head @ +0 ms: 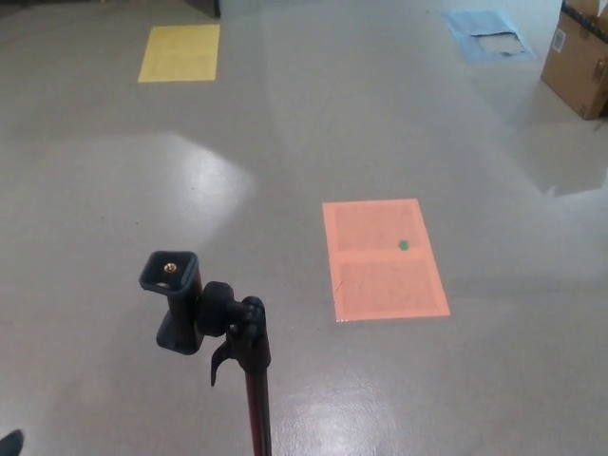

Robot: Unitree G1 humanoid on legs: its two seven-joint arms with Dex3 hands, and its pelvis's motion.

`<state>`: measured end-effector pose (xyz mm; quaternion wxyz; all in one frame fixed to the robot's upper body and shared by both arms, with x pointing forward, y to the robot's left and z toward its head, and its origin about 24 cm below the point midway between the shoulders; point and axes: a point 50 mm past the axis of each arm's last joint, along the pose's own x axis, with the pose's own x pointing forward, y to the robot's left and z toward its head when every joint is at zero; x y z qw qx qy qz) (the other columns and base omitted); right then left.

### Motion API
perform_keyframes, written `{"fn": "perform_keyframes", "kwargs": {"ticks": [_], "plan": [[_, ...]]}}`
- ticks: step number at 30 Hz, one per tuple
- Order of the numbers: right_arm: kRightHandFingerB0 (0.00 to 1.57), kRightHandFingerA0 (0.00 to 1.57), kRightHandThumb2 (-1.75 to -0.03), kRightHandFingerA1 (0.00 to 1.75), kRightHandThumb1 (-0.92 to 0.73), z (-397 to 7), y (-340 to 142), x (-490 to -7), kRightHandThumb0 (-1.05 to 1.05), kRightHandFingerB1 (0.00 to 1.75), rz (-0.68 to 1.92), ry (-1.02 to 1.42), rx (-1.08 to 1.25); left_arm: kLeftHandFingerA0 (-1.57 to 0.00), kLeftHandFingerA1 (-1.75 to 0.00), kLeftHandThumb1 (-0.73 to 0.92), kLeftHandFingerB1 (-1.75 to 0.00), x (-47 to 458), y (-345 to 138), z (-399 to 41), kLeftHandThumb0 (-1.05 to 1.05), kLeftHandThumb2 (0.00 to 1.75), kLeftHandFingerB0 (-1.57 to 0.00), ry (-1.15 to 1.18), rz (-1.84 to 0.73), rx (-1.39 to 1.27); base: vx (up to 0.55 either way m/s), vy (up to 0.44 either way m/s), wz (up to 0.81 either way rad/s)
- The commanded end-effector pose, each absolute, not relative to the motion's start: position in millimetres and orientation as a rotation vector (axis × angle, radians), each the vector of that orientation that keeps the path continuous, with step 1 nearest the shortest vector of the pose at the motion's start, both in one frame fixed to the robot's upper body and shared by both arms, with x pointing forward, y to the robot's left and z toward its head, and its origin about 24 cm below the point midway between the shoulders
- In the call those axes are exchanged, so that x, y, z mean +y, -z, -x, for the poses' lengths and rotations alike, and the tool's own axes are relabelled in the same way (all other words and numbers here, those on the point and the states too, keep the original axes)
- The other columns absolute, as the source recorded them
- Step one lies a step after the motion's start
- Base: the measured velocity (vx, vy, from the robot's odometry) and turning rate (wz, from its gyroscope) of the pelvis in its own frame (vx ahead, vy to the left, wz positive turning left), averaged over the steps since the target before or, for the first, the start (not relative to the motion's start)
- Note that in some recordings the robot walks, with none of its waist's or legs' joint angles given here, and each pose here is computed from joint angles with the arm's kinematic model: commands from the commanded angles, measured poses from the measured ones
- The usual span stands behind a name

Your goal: A phone stand is kept on the floor and the robot uses both its hands to grab it and uses its left hand to extend the phone stand by pulling it upwards

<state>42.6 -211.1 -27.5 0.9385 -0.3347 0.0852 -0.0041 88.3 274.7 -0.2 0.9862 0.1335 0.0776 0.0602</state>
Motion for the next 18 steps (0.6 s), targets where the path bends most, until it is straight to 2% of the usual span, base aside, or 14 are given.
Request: {"fn": "perform_keyframes", "kwargs": {"ticks": [1, 3, 4, 5, 6, 7, 8, 12, 13, 14, 17, 18], "plan": [[0.00, 0.00, -0.65, 0.00, -0.83, -26, 26, -217, -0.77, 0.00, 0.684, 0.022, 0.115, -0.01, -0.49, 0.30, -0.47, 292, -17, -69, -0.39, 0.96, 0.00, -0.124, -0.269, -0.005, 0.00, 0.000, 0.00], [0.00, 0.00, -0.65, 0.00, -0.83, -27, 27, -219, -0.77, 0.00, 0.667, 0.017, 0.125, -0.01, -0.49, 0.30, -0.47, 293, -15, -69, -0.39, 0.96, 0.00, -0.124, -0.268, -0.009, 0.00, 0.000, 0.00], [0.00, 0.00, -0.65, 0.00, -0.83, -29, 28, -220, -0.78, 0.00, 0.656, 0.015, 0.131, -0.18, -0.30, 0.73, -0.27, 294, -14, -69, -0.84, 0.63, -0.20, -0.127, -0.272, -0.007, 0.00, 0.000, 0.00], [0.00, 0.00, -0.65, 0.00, -0.83, -30, 28, -221, -0.78, 0.00, 0.641, 0.013, 0.138, -0.18, -0.30, 0.73, -0.27, 295, -12, -68, -0.84, 0.63, -0.20, -0.131, -0.277, -0.003, 0.00, 0.000, 0.00], [0.00, 0.00, -1.02, 0.05, -0.75, -36, 29, -222, -1.00, 0.00, 0.620, 0.010, 0.121, -0.20, -0.29, 0.72, -0.28, 295, -10, -67, -0.85, 0.63, -0.21, -0.138, -0.264, 0.018, 0.00, 0.000, 0.00], [0.00, 0.00, -1.02, 0.05, -0.75, -38, 30, -223, -1.00, 0.00, 0.612, 0.009, 0.112, -0.20, -0.29, 0.72, -0.28, 295, -9, -67, -0.85, 0.63, -0.21, -0.140, -0.258, 0.026, 0.00, 0.000, 0.00], [0.00, 0.00, -0.65, 0.00, -0.83, -39, 30, -224, -0.75, 0.00, 0.618, 0.011, 0.116, -0.19, -0.29, 0.71, -0.27, 294, -9, -67, -0.85, 0.63, -0.20, -0.135, -0.250, 0.024, 0.00, 0.000, 0.00], [0.00, 0.00, -0.64, 0.00, -0.80, -50, 31, -227, -0.74, 0.00, 0.618, 0.008, 0.106, -0.19, -0.31, 0.72, -0.27, 291, -9, -69, -0.86, 0.63, -0.20, -0.130, -0.262, 0.004, 0.00, 0.000, 0.00], [0.00, 0.00, -0.97, 0.04, -0.70, -52, 32, -226, -1.04, 0.00, 0.609, 0.004, 0.103, -0.18, -0.30, 0.70, -0.28, 291, -8, -69, -0.85, 0.62, -0.20, -0.132, -0.250, 0.007, 0.00, 0.000, 0.00], [0.00, 0.00, -0.65, 0.00, -0.79, -52, 32, -225, -0.80, 0.00, 0.618, 0.005, 0.109, -0.18, -0.30, 0.70, -0.28, 292, -7, -69, -0.85, 0.62, -0.20, -0.132, -0.242, 0.010, 0.00, 0.000, 0.00], [0.00, 0.00, -0.64, 0.00, -0.80, -54, 29, -227, -0.80, 0.00, 0.665, 0.005, 0.095, -0.18, -0.30, 0.70, -0.27, 291, -6, -71, -0.85, 0.62, -0.20, -0.130, -0.237, 0.000, 0.00, 0.000, 0.00], [0.00, 0.00, -1.03, 0.05, -0.72, -52, 28, -226, -1.05, 0.01, 0.657, 0.003, 0.122, -0.19, -0.30, 0.70, -0.27, 291, -6, -71, -0.85, 0.62, -0.20, -0.130, -0.240, 0.000, 0.00, 0.000, 0.00]]}}
